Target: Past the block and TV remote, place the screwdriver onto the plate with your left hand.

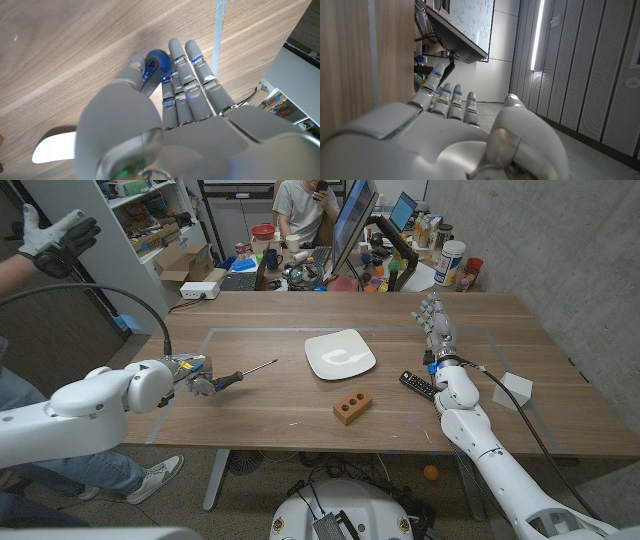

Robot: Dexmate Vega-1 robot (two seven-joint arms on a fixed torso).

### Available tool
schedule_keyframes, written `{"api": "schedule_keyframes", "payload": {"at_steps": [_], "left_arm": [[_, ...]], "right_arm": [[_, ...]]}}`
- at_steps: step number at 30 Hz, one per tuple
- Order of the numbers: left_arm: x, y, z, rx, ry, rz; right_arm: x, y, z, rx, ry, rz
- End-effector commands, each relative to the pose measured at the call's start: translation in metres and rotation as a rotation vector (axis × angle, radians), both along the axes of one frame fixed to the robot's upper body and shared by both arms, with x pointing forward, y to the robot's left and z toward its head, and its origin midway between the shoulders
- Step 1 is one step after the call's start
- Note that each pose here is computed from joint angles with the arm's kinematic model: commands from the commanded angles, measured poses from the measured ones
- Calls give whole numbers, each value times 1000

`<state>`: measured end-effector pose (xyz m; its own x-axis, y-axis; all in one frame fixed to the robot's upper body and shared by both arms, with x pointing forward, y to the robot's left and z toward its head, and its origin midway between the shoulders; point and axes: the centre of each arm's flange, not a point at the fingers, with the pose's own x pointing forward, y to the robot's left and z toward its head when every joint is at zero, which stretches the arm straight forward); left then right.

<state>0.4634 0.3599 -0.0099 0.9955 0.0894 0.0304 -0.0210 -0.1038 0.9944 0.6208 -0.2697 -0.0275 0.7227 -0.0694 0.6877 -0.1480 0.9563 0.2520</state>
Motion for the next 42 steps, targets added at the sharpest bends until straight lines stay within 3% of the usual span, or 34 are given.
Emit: {"api": "schedule_keyframes", "payload": {"at_steps": [1,15,20,36,42], "left_arm": [[9,2,24,32,-32,-83],[29,17,44,114,-95,-167],[38,16,51,175,-149,-243],[70,-9,65,278,-198,-325],[77,-17,68,287,-227,-333]], "right_arm": [[2,0,4,2,-2,-4],[3,-4,11,3,-12,-17],[3,-6,14,3,-15,-22],[-1,-15,9,20,-14,-35],[-3,-17,8,29,-20,-42]]}}
